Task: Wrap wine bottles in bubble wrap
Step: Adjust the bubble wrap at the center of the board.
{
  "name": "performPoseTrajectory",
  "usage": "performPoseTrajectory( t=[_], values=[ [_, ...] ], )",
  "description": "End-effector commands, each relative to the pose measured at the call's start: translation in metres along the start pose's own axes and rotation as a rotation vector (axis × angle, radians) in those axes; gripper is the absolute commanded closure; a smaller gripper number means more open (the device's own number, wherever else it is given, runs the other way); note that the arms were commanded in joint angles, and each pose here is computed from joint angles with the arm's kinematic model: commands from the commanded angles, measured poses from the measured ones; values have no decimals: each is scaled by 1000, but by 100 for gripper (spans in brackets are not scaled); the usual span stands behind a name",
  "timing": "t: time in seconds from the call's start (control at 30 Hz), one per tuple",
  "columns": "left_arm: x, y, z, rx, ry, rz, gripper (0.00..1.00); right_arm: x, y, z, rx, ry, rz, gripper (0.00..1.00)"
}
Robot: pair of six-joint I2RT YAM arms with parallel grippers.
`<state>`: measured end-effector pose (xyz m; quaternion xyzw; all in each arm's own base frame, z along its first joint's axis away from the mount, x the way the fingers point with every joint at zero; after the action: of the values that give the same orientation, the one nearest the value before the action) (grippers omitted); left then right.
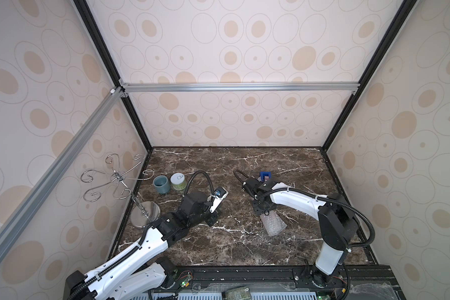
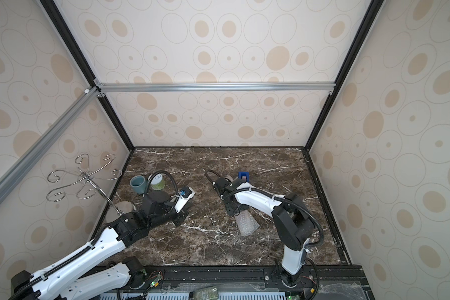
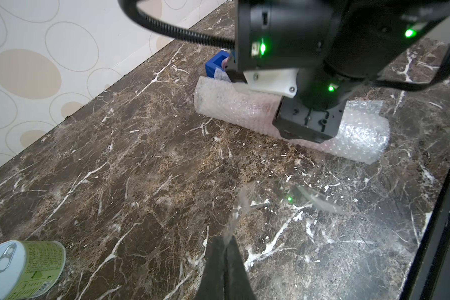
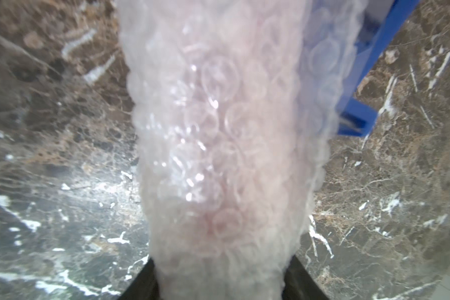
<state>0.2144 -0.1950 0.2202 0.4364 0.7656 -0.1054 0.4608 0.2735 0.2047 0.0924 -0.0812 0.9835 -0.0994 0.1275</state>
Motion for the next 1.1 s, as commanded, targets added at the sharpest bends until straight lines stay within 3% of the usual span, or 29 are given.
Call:
performPoseTrajectory(
  t=[0.0, 0.23, 0.4, 0.53, 0.8, 1.07],
  values=[
    [1, 1, 3, 3, -3, -23, 100, 1, 2, 4, 63, -19, -25, 53],
    [4, -1, 6, 16, 11, -30, 100, 7, 24, 14, 60, -31, -54, 48],
    [4, -1, 7, 17, 18, -27, 100, 12, 34, 14, 35, -22, -73, 34],
    [5, -2, 9, 22, 30, -27, 100, 15, 42, 9, 4, -26, -79, 30],
    [12, -5, 13, 42, 58, -38, 100, 22, 54, -6, -151, -30, -10, 30],
    [24, -19, 34, 142, 151, -71, 100, 25, 62, -16, -286, -63, 68, 39]
  ],
)
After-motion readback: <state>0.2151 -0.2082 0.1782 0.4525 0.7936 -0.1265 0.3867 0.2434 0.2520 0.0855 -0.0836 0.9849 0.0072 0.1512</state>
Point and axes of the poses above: each gripper's point midway between its finger pads, its own z axis out along the fingers, its own y axis along the line the jaws close on, x = y × z, the point moved 3 cm from there along -z, back along the fingers, and after that the axes turned 9 degrees about z, right-handed, at the moved point
